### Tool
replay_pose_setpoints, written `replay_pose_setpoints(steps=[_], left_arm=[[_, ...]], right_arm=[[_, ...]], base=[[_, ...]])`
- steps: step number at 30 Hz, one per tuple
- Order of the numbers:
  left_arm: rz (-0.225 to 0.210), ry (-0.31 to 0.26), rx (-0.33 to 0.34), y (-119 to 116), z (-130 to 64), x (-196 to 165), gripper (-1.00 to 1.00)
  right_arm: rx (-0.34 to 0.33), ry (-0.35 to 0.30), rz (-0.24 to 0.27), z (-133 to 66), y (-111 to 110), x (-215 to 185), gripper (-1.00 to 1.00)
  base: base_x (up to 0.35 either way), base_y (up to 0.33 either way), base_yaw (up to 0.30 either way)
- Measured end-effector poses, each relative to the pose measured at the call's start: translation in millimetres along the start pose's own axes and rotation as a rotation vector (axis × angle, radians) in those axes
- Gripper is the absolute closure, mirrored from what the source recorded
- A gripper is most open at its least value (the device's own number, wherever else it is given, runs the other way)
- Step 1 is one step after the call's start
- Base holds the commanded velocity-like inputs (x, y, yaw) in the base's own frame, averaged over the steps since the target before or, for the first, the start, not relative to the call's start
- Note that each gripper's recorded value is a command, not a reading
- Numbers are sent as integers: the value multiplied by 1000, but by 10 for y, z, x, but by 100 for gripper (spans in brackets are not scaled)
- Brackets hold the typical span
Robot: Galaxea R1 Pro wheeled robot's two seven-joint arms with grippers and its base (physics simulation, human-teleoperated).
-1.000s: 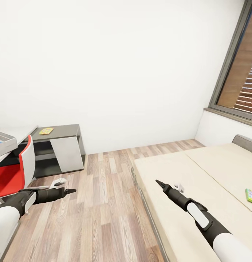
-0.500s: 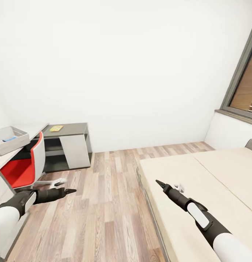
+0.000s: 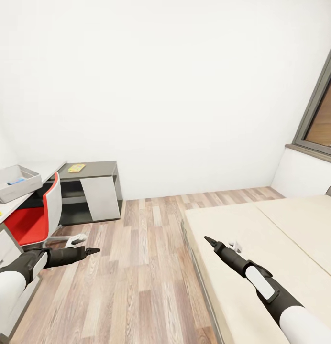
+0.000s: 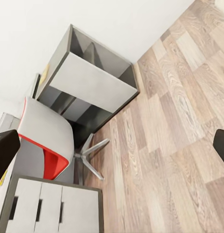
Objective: Put all the toys in the child's room - the three board games (two on the bed and one on the table), the two jigsaw puzzles on the table, and the tennis ball on the table - inside the toy box on the table in the child's room.
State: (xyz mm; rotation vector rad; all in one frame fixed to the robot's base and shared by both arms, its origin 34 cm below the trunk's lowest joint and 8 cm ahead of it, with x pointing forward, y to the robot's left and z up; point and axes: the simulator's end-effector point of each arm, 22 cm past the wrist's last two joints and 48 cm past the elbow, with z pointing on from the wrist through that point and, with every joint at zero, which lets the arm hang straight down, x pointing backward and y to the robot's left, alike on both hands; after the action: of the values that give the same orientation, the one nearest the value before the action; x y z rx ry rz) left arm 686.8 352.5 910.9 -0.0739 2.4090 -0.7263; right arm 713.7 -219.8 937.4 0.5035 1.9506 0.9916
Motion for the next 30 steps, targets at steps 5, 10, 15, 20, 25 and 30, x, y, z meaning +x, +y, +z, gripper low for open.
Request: replay_pose_setpoints(steps=[5,10,15,20,25,30], left_arm=[[0,0,0,0,-1,-1,-100],[-1,-1,0,0,-1,-2,-100],[-1,-1,1,0,0,-2,-100],[0,0,0,0,1,0,-100],[-1,-1,0,0,-1,-2,-100],[-1,-1,0,0,-1,-2,-100]], right_arm=[[0,0,0,0,2,-3,-100],[0,-1,-1,-1,0,-6,-100],[0,0,0,1,0,1,-100],[0,0,0,2,2,0,-100],[-1,0,0,1,2,2,-100],[0,0,1,0,0,3,-100]], base=[[0,-58,122],[0,-14,94],[-22,-19,24],[-81,-57,6],[-25,-19,1],[-10,-5,0]])
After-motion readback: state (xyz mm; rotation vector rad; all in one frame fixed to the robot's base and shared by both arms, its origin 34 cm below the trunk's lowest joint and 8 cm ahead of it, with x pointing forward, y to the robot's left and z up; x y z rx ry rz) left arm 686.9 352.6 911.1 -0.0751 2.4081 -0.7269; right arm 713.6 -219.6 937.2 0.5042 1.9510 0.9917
